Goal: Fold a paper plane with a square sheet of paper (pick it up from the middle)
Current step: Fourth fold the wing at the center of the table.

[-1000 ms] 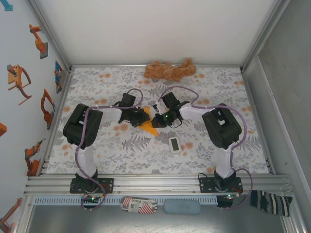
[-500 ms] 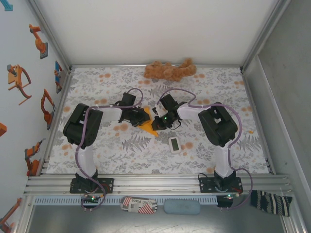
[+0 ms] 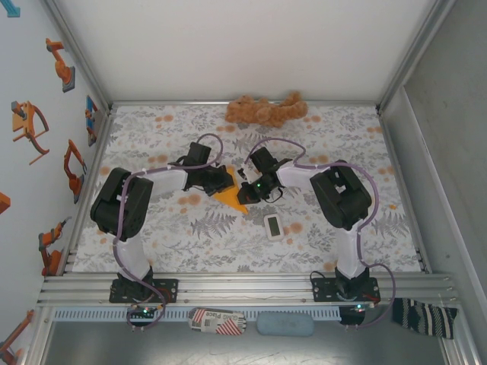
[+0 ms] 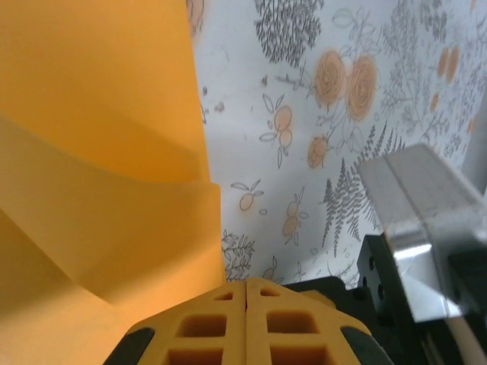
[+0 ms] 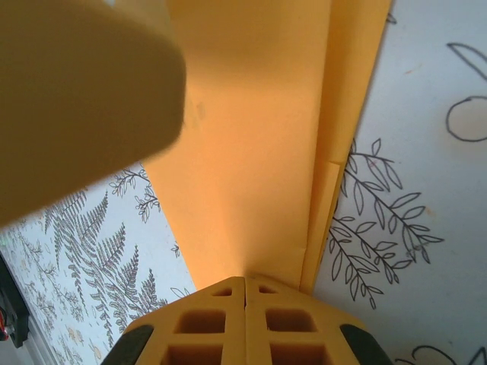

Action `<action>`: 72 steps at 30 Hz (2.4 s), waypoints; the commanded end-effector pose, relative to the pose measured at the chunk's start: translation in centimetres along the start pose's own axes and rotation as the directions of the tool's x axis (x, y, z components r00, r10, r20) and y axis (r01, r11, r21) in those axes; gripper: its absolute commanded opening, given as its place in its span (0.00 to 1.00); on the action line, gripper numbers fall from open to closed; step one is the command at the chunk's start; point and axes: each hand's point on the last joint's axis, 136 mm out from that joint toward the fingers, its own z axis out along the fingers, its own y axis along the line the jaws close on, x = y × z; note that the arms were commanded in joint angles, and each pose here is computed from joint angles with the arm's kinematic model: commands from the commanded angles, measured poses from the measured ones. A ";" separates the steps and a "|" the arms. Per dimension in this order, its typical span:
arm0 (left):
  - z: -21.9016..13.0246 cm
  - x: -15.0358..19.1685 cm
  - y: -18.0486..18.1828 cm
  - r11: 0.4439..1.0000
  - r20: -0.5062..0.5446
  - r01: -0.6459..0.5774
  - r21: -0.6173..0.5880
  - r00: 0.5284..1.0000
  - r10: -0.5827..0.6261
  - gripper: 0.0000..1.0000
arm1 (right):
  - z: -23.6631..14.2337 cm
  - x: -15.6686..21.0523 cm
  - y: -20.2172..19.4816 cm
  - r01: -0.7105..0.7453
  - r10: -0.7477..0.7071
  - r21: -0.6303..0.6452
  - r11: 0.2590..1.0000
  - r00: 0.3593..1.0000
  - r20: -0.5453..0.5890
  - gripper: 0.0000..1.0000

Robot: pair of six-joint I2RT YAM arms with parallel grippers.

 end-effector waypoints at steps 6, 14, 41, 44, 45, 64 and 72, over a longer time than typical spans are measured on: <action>1.3 2.2 1.2 1.000 -0.059 -0.016 -0.025 0.998 0.015 0.05 | 1.5 3.3 -3.9 -0.074 0.089 0.142 0.987 0.991 -0.103 0.01; 2.4 2.5 3.2 0.996 -0.084 0.006 -0.087 0.996 -0.014 0.05 | 1.7 4.0 -4.8 -0.087 0.109 0.177 0.980 0.987 -0.120 0.00; -0.5 -8.3 10.6 0.978 0.018 0.065 -0.200 0.998 -0.062 0.08 | 1.1 6.9 -7.8 -0.078 0.143 0.325 0.942 0.973 -0.183 0.00; -0.9 -9.1 11.7 0.976 0.030 0.083 -0.203 0.996 -0.078 0.08 | 1.1 6.7 -7.7 -0.079 0.142 0.323 0.943 0.974 -0.177 0.00; -1.2 -9.5 11.9 0.975 0.036 0.088 -0.205 0.996 -0.082 0.08 | 1.1 6.7 -7.7 -0.081 0.144 0.321 0.944 0.974 -0.176 0.00; -9.4 -11.5 4.5 0.996 0.264 0.081 -0.030 0.962 -0.071 0.23 | -2.0 -2.8 1.3 -0.122 0.122 -0.010 0.992 0.982 0.143 0.08; -9.2 -6.4 4.2 0.990 0.281 0.141 -0.016 0.951 -0.131 0.39 | -6.2 -6.4 1.2 -0.104 0.103 -0.015 0.995 0.937 0.334 0.27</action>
